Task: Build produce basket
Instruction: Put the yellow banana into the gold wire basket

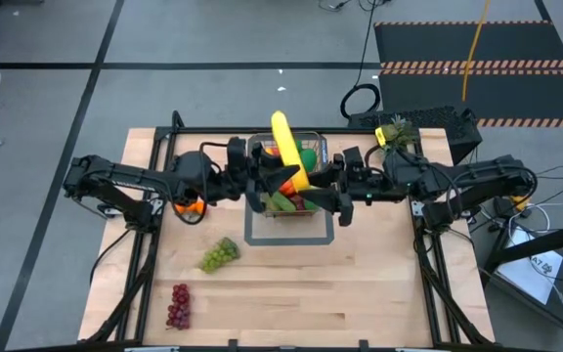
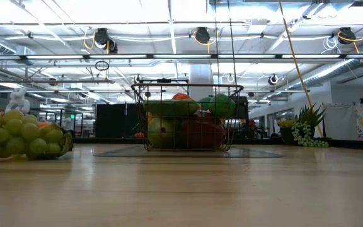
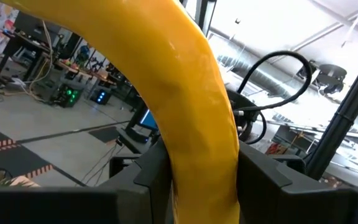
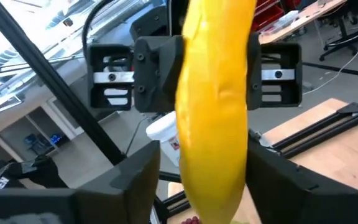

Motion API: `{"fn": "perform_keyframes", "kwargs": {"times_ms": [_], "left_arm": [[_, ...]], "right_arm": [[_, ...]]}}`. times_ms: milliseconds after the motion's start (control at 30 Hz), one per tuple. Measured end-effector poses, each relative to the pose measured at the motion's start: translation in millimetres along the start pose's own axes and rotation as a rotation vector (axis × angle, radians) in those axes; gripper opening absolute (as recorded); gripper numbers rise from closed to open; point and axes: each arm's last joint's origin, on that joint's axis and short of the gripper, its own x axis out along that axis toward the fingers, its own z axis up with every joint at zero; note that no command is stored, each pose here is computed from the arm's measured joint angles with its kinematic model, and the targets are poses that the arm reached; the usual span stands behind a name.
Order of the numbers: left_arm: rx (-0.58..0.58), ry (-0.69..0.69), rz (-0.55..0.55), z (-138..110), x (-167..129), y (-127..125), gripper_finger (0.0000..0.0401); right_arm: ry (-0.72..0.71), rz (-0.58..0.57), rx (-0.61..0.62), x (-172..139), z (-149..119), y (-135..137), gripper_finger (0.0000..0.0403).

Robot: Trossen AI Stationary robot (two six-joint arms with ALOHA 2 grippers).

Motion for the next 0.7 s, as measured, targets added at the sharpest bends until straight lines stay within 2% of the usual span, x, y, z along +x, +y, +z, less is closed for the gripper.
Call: {"fn": "perform_keyframes", "kwargs": {"times_ms": [333,433,533,700], "left_arm": [[0.024,0.004,0.003,0,0,0,0.0145],[0.023,0.005,-0.002,-1,-1,-3,0.0145],[0.072,0.016,-0.008,-4,-3,-8,0.0157],[0.115,0.094,0.023,-14,-4,-9,0.0231]], "right_arm": [[-0.003,-0.004,0.026,13,-7,-3,0.0118],[-0.005,-0.003,0.027,13,-7,-3,0.0115],[-0.008,-0.001,0.024,12,-6,-2,0.0124],[-0.042,-0.016,0.033,9,-2,-2,0.0134]]}}
